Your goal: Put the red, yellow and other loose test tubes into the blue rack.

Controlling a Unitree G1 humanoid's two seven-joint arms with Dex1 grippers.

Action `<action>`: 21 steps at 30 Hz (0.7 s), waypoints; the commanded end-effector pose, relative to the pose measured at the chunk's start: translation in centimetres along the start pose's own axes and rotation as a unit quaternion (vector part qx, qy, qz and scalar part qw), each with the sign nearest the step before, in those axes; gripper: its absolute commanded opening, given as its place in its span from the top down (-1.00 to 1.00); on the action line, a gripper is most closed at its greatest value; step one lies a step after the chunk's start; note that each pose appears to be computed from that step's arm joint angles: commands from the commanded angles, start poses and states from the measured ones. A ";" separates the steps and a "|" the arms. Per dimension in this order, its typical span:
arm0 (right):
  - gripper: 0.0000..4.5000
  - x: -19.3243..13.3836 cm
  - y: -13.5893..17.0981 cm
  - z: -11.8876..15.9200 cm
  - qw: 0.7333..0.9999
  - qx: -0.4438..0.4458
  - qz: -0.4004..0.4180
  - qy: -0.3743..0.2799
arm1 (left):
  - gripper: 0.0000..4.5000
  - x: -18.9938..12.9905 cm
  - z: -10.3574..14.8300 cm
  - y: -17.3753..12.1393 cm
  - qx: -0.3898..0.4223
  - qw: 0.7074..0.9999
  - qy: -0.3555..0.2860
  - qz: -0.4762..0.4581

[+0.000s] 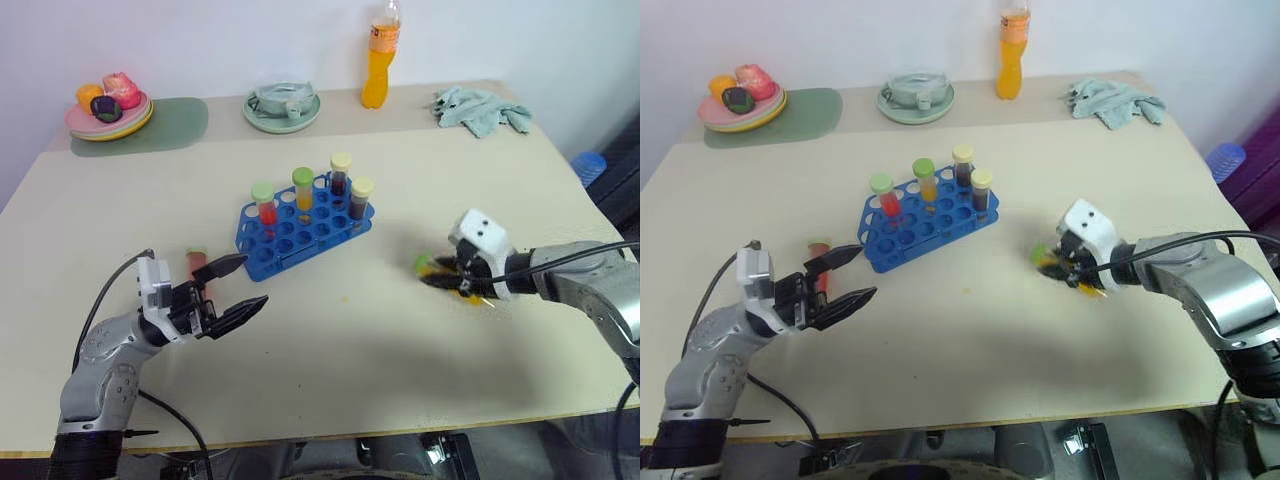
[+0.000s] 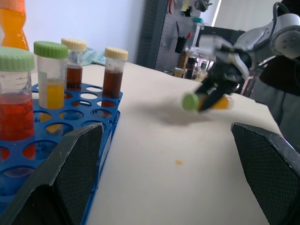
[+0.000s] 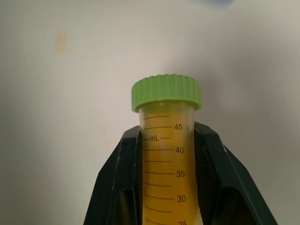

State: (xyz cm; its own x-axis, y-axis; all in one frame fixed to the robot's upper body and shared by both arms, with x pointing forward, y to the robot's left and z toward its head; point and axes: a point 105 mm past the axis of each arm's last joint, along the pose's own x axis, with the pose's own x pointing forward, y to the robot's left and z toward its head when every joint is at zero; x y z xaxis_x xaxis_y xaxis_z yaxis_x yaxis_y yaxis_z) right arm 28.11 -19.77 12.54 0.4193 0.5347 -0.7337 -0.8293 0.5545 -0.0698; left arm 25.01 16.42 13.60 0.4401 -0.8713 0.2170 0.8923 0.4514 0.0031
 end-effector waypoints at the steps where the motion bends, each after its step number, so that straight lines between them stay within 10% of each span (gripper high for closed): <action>1: 0.65 -0.1 -0.6 -0.7 0.999 -0.006 0.013 0.029 | -1.00 0.2 0.6 -0.3 0.018 1.000 -0.009 -0.007; 8: 0.65 0.8 -1.7 -0.5 0.998 -0.022 0.031 0.050 | -1.00 0.4 1.1 -0.8 0.027 1.000 -0.012 -0.005; 14: -0.55 0.3 -1.6 -0.3 0.995 -0.069 0.034 0.063 | -1.00 0.9 1.7 -1.2 0.043 0.999 -0.004 -0.003; 21: -0.55 -0.9 -1.9 -1.3 0.989 -0.081 0.020 0.121 | -1.00 2.5 3.1 -1.6 0.049 0.999 -0.009 -0.008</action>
State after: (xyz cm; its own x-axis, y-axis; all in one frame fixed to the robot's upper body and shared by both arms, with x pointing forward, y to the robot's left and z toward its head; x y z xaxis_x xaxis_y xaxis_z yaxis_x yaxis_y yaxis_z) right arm 28.83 -21.76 11.45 0.2835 0.4075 -0.8681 -0.9032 0.4176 -0.0989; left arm 24.64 14.74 15.93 0.4518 -0.8660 0.2145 0.8777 0.4745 0.0670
